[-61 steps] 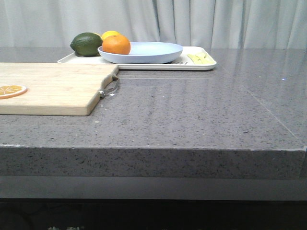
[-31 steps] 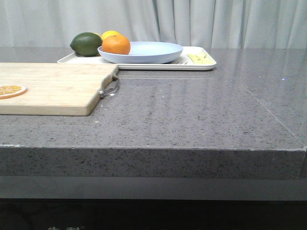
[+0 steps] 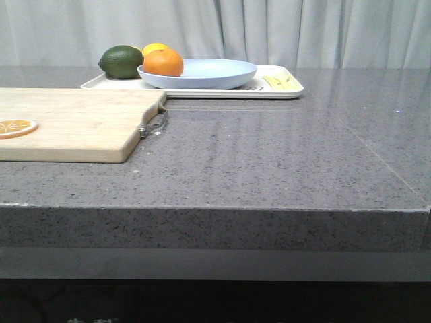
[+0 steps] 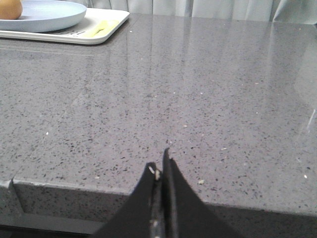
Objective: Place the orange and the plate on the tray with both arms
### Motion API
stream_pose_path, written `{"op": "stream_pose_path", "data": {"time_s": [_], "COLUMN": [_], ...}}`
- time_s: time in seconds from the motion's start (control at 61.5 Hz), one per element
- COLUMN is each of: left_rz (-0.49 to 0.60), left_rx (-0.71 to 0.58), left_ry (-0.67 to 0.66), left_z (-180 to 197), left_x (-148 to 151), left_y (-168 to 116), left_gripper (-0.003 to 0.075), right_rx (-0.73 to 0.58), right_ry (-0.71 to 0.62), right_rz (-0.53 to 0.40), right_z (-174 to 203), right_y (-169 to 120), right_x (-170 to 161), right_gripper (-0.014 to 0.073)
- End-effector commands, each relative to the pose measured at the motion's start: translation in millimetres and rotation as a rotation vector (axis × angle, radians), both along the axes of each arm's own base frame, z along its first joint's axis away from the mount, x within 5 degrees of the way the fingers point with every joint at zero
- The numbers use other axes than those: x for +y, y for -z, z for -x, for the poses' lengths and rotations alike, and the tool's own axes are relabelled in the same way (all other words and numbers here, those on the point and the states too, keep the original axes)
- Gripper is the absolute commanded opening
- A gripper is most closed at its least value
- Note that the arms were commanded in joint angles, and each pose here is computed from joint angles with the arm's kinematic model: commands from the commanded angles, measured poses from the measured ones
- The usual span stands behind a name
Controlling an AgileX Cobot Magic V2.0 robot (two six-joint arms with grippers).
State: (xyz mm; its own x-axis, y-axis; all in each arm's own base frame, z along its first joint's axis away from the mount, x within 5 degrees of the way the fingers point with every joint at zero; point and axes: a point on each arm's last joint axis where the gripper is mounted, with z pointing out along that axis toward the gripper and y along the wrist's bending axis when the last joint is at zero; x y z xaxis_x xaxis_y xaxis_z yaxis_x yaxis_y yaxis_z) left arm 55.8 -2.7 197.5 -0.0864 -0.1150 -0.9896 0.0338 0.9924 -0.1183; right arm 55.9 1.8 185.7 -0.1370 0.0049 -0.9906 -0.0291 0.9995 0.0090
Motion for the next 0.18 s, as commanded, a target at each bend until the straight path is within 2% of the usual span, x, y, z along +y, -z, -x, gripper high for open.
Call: {"op": "stream_pose_path", "data": {"time_s": [0.0,0.163], "left_rz": [0.009,0.009], "left_rx": [-0.100,-0.100], "left_ry": [-0.004,-0.004], "left_z": [1.0,1.0], "left_x": [0.3,0.3], "left_y": [-7.2,-7.2], "left_gripper": [-0.0018,-0.0018], "right_rx": [-0.115,-0.115], "right_ry": [0.005,0.005], "right_rz": [0.004,0.004], "right_z": [1.0,1.0], "right_y": [-10.7,-10.7], "right_x": [-0.4,-0.4], "right_gripper": [-0.0066,-0.0066]}}
